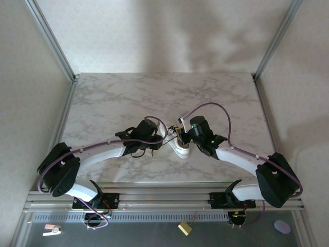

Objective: Tie the shoes

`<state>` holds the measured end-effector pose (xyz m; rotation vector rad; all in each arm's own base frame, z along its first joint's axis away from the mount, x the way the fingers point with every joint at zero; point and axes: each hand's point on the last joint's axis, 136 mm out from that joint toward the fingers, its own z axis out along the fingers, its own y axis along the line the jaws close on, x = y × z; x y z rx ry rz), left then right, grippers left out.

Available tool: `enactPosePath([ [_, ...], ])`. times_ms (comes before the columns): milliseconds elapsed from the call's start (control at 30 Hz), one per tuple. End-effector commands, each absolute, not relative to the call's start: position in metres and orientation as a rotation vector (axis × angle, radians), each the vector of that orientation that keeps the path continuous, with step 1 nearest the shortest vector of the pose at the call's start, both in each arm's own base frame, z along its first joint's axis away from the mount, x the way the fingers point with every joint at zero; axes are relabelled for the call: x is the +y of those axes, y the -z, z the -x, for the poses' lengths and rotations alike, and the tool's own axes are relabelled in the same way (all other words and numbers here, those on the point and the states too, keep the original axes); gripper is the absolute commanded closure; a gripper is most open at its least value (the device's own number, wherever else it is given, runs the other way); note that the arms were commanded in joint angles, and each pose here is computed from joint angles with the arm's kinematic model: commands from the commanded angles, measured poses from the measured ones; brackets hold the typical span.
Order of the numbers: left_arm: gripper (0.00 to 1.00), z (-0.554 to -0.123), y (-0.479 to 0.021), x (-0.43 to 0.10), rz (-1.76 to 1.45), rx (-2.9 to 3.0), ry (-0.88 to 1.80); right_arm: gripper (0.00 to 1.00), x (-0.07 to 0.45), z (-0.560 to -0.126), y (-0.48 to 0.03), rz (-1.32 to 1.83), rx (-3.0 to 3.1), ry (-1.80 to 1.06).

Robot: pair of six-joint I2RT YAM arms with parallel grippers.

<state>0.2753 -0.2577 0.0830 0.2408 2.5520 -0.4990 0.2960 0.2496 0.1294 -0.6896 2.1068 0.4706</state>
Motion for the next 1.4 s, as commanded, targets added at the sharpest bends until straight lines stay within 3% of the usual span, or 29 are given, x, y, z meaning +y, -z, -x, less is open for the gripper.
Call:
enactPosePath([
  [0,0.63,-0.259,-0.046,-0.236,-0.296,2.675,0.343,1.0,0.256,-0.295,-0.143,0.662,2.14,-0.56],
  [567,0.61,-0.255,-0.012,-0.224,-0.297,2.779,0.166,1.0,0.253,-0.293,-0.147,0.658,2.135,-0.555],
  [700,0.71,-0.255,-0.006,-0.227,-0.307,2.789,0.161,1.0,0.253,-0.292,-0.145,0.662,2.136,-0.554],
  [933,0.97,-0.27,-0.01,-0.228,-0.295,2.751,0.099,1.0,0.251,-0.291,-0.146,0.666,2.127,-0.547],
  [1367,1.0,-0.329,-0.031,-0.208,-0.134,2.637,0.029,1.0,0.263,-0.279,-0.151,0.729,2.07,-0.656],
])
